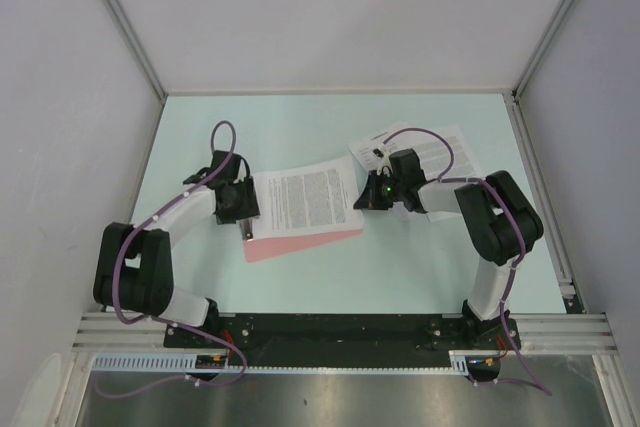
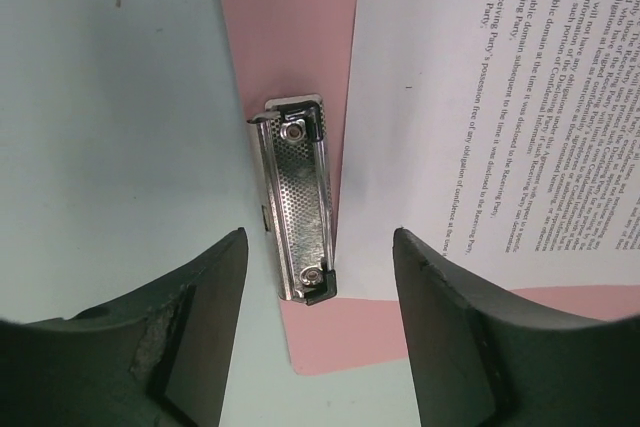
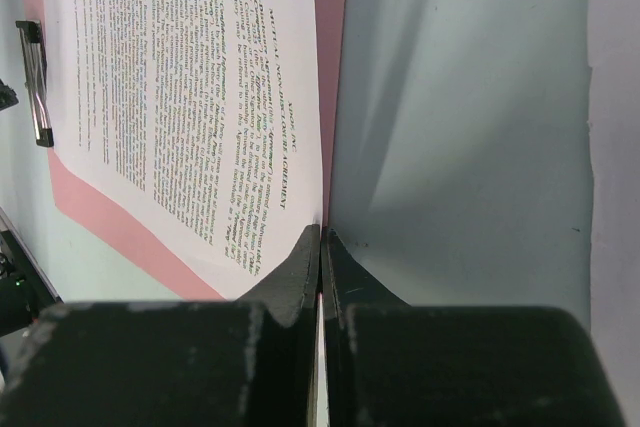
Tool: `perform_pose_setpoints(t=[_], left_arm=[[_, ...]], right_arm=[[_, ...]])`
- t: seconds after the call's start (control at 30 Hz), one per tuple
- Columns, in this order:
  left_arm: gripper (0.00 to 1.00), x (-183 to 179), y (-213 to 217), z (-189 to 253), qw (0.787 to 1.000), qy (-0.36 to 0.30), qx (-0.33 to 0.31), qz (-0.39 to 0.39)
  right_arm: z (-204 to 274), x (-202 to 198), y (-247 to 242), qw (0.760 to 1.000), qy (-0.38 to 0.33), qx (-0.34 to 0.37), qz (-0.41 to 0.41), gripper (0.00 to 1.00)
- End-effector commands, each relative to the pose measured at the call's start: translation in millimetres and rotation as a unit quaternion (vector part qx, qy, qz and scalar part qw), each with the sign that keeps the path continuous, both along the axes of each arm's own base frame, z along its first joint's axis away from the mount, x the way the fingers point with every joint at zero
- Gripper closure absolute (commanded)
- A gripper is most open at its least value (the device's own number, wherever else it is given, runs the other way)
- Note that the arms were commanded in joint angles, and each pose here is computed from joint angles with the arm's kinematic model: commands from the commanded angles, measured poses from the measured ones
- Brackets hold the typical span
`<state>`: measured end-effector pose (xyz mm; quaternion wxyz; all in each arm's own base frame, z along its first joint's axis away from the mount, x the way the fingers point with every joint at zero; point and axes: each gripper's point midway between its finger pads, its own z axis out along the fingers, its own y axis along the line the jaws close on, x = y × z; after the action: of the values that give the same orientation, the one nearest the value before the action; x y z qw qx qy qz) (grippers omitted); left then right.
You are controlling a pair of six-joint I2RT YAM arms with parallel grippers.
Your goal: Put the files into the folder
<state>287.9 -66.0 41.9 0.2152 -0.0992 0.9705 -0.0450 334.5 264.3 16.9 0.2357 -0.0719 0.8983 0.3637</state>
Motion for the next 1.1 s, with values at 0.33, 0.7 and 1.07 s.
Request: perform_pose_setpoints(t=[0.33,0.7,1.07], left_arm=[[0.43,4,7,-16,0.999,0.016,0.025,0.044],[0.64,-14,7,-54,0.998,0.055,0.026,0.035],[1.0,3,-28,-23,0.993,-0.015,-0.109,-0.042]], right_arm=[[-42,-36,-20,0.995,0.069,-0.069,0.006,1.0],[-42,-36,-19,0.995,0.068,-0.069,0.006,1.0],[-39,-42,-12,0.995,0.058,-0.075,0.039,1.0]])
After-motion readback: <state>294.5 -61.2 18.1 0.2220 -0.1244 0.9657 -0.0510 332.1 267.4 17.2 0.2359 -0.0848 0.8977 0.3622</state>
